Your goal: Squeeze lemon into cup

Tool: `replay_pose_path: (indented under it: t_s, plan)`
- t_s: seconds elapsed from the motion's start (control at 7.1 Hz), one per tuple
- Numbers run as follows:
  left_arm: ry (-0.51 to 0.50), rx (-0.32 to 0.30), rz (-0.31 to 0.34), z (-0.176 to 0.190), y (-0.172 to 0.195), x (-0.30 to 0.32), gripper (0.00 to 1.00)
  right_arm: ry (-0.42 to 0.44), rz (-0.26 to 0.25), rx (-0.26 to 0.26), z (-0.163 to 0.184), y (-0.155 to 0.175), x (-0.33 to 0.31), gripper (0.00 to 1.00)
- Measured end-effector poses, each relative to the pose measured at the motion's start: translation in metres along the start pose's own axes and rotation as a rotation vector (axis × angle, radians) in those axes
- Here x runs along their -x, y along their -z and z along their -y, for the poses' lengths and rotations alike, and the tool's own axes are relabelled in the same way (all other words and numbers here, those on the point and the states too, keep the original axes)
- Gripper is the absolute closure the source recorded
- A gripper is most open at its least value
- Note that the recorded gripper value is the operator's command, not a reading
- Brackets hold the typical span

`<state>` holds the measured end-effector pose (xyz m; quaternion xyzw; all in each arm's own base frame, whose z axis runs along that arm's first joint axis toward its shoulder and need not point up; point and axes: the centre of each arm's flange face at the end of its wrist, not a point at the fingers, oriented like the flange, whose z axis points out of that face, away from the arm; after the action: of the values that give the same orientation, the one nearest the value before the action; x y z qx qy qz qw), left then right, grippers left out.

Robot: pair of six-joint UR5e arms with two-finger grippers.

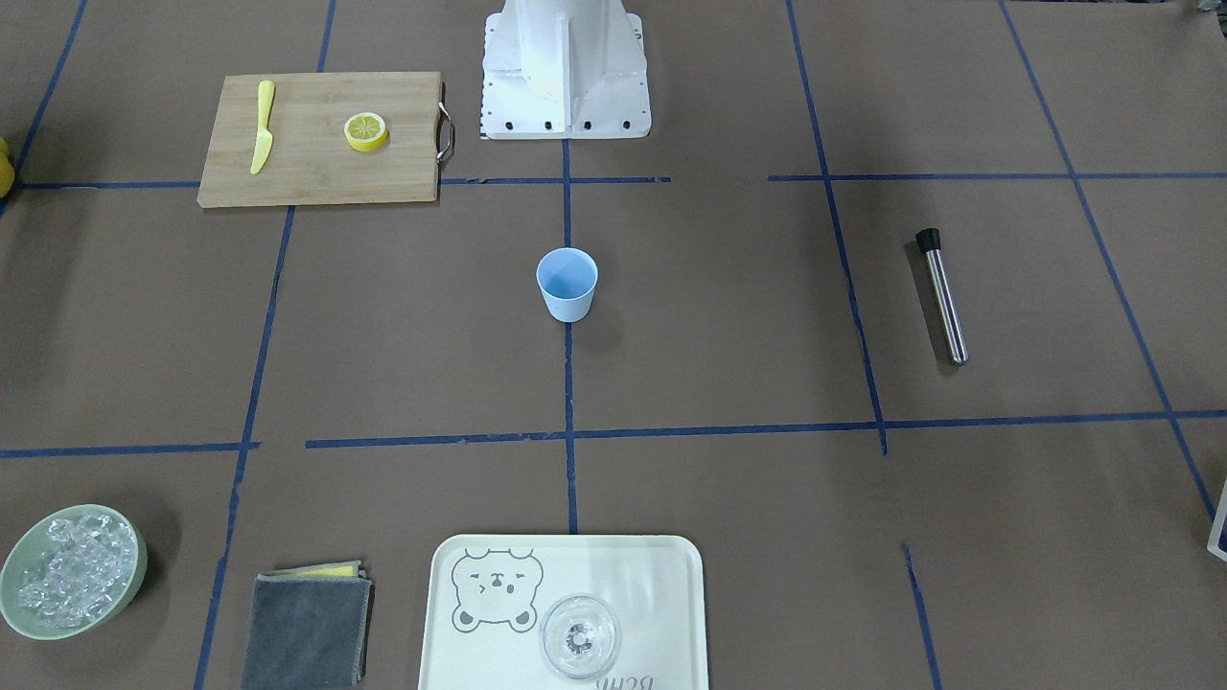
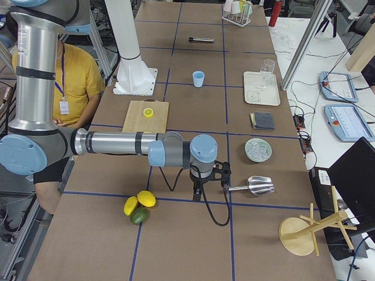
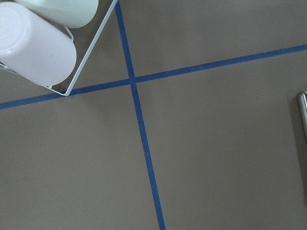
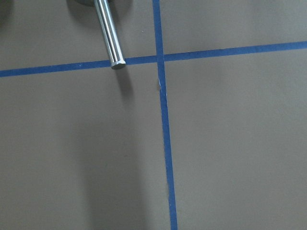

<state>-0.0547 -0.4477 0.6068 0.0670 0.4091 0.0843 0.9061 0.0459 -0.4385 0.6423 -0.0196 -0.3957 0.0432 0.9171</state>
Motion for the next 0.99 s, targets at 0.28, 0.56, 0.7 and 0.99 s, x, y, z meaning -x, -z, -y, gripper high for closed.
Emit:
replay_pose_path:
  t_s: [0.28,0.56,0.7,0.99]
  plan:
    - [-0.005,-0.005,0.0,0.0,0.002,-0.002,0.0,0.008,0.024,-0.001,-0.002,0.001,0.003,0.0]
    - [-0.01,-0.01,0.002,0.001,0.005,-0.004,0.0,0.022,0.043,-0.007,-0.006,0.003,0.008,0.0]
    - [-0.011,-0.011,0.002,0.001,0.005,-0.004,0.0,0.03,0.064,-0.009,-0.008,0.004,0.012,0.0]
    - [-0.011,-0.011,0.002,0.001,0.005,-0.004,0.0,0.069,0.088,-0.01,-0.024,0.009,0.035,0.0]
